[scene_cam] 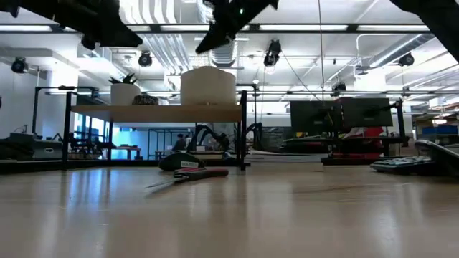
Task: Stock shelves
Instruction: Adjust the black mouse under the shelf
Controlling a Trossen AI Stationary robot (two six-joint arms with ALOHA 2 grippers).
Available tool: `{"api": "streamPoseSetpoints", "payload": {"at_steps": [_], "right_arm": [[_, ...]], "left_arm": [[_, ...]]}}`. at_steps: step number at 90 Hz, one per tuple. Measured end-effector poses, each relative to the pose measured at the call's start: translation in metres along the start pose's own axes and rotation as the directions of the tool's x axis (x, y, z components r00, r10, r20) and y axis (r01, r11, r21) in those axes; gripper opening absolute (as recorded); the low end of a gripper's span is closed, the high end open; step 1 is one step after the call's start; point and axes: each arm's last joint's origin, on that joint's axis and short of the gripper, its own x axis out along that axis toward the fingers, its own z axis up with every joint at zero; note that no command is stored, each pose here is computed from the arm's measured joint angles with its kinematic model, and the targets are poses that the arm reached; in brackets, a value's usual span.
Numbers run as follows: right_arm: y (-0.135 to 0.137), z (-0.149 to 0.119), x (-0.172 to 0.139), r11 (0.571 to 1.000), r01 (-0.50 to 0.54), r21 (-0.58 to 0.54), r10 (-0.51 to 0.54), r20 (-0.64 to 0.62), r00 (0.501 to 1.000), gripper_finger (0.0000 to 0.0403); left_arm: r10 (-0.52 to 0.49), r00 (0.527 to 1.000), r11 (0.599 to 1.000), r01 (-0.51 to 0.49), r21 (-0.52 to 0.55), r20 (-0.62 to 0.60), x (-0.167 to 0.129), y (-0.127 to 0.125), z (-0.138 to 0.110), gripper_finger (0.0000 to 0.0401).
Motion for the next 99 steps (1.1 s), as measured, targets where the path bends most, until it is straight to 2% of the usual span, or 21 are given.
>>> {"api": "streamPoseSetpoints", "payload": {"at_steps": [16, 42, 60, 77, 90, 99], "right_arm": [[0.031, 0.017, -0.021, 0.995, -0.087, -0.040, 0.086, -0.018, 0.996, 0.0141], [0.102, 0.024, -0.017, 0.954, -0.297, -0.039, 0.285, -0.183, 0.941, 0.0114], [0.145, 0.023, -0.004, 0.956, -0.290, -0.042, 0.271, -0.248, 0.930, 0.0088], [0.183, 0.006, 0.021, 0.962, -0.273, 0.011, 0.265, -0.272, 0.925, 0.0073], [0.206, -0.016, 0.048, 0.965, -0.246, 0.093, 0.260, -0.209, 0.943, 0.0064], [0.215, -0.033, 0.067, 0.965, -0.204, 0.166, 0.225, -0.119, 0.967, 0.0058]], "left_arm": [[-0.057, 0.998, 0.998, 0.057, 0.021, -0.033, -0.001, -0.002, -0.004, 0.0108], [-0.181, 0.981, 0.981, 0.185, 0.064, -0.064, -0.004, -0.018, -0.011, 0.0089], [-0.258, 0.961, 0.961, 0.266, 0.074, -0.103, -0.009, -0.028, -0.016, 0.0078], [-0.291, 0.943, 0.951, 0.303, 0.056, -0.161, -0.011, -0.034, -0.022, 0.0075], [-0.304, 0.925, 0.947, 0.319, 0.036, -0.227, -0.012, -0.037, -0.029, 0.0075], [-0.310, 0.915, 0.944, 0.328, 0.029, -0.259, -0.012, -0.040, -0.033, 0.0075]]}}
